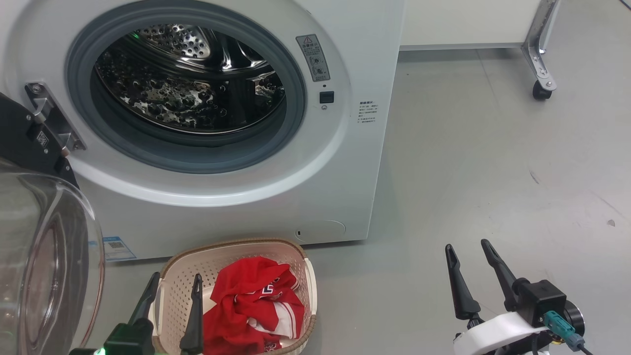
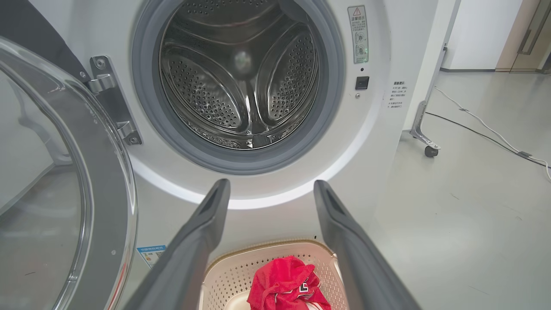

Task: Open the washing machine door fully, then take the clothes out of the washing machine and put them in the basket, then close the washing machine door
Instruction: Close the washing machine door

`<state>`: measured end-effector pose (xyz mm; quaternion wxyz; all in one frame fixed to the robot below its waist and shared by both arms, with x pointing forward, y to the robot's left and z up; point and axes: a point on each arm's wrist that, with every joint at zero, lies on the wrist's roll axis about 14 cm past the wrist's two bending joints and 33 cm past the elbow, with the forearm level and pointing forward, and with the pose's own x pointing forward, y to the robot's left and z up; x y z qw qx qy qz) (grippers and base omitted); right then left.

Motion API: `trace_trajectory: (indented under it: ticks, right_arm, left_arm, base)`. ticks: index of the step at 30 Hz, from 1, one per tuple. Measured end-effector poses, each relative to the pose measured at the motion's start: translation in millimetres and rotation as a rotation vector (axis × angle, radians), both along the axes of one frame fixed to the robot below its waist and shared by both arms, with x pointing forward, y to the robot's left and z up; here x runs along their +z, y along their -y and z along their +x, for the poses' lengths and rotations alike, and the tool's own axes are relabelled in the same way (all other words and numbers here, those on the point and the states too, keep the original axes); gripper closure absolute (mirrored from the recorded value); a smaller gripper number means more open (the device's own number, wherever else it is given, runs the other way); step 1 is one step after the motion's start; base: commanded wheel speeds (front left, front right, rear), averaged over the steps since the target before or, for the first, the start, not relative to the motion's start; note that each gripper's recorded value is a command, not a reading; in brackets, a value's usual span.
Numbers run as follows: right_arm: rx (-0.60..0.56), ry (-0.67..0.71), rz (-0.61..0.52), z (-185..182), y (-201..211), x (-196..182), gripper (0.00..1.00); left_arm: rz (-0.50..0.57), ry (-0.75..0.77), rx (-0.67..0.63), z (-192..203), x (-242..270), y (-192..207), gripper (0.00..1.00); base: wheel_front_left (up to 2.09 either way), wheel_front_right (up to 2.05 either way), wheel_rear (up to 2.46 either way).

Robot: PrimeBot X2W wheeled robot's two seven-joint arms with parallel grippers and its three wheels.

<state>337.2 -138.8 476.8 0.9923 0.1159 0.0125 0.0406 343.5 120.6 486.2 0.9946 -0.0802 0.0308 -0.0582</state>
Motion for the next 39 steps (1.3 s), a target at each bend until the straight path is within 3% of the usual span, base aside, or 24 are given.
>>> trace_trajectory:
  ticks: [39]
  right_arm:
    - [0.001,0.009,0.002,-3.3,-0.7,2.8,0.00]
  left_arm:
    - [0.005,0.001,0.007,-12.6,15.8,-1.7,0.00]
  base:
    - [-0.15,0.15,0.00]
